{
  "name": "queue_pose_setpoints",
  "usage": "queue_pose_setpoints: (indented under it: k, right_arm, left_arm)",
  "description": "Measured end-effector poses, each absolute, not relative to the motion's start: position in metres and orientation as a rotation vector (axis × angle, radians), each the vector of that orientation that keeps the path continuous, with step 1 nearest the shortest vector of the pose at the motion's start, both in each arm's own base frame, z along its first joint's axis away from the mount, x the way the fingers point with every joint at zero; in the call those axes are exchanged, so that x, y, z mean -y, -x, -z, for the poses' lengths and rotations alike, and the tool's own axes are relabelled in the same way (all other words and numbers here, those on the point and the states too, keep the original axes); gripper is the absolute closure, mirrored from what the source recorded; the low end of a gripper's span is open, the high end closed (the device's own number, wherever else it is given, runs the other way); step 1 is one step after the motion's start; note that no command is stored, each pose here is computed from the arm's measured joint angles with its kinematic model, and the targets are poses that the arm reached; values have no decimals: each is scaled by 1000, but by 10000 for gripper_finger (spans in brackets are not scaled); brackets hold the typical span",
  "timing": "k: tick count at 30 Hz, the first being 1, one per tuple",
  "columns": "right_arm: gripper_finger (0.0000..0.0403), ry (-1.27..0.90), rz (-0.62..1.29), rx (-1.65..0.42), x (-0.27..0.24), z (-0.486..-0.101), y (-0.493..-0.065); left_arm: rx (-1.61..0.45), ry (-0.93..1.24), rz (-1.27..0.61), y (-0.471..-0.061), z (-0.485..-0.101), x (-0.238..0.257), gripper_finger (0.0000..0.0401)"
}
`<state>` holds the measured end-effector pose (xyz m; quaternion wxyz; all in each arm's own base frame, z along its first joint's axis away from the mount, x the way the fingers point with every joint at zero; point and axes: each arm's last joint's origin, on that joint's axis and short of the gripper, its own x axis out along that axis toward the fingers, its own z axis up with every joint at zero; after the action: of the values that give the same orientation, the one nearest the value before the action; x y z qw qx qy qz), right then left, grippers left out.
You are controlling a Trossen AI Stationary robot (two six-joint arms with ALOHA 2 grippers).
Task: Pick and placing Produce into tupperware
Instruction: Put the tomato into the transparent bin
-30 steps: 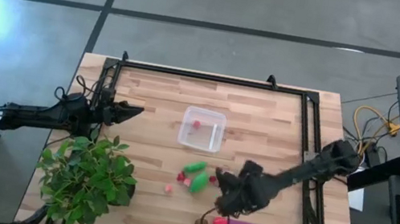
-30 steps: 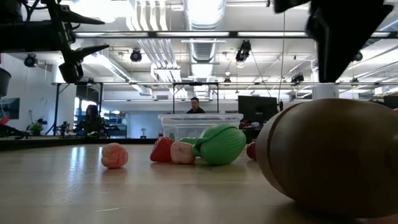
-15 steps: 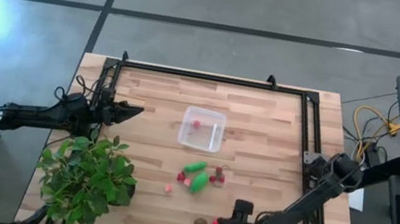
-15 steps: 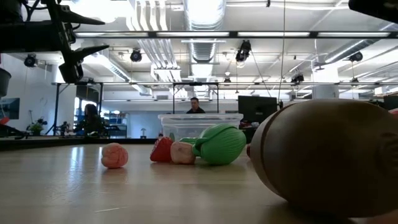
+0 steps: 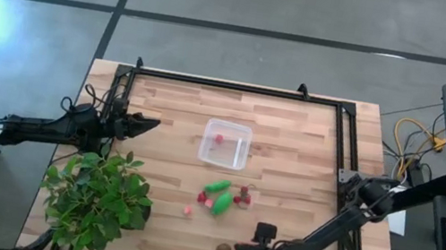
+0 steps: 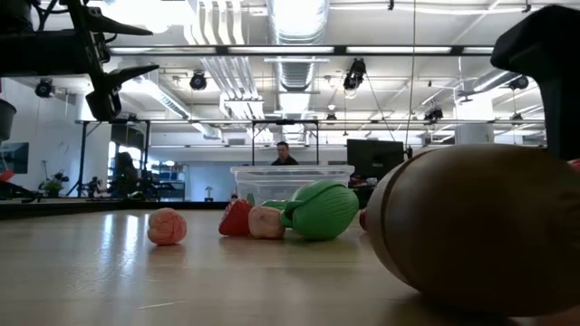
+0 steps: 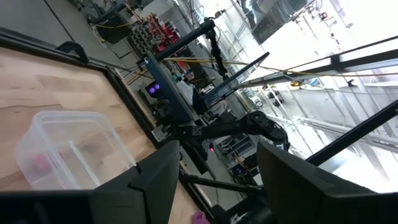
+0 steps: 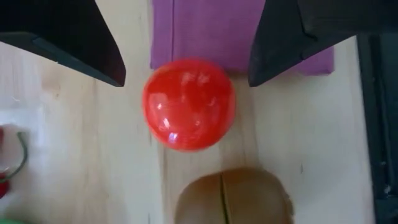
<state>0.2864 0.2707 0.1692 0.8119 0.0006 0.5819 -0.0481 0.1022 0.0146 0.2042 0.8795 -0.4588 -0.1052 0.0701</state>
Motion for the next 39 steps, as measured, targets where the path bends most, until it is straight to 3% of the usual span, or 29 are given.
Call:
queue_pose_setpoints:
  k: [21, 31, 39]
  right_arm:
    - [59, -54, 179, -1250, -261, -145, -303]
    - [85, -127, 211, -1269, -259, -145, -304]
    - [130, -146, 224, -1266, -259, -146, -304]
  left_arm:
    - [218, 956, -147, -102, -204, -15, 200]
    - [217, 956, -147, -102, -204, -15, 200]
    - [217, 956, -147, -102, -204, -15, 200]
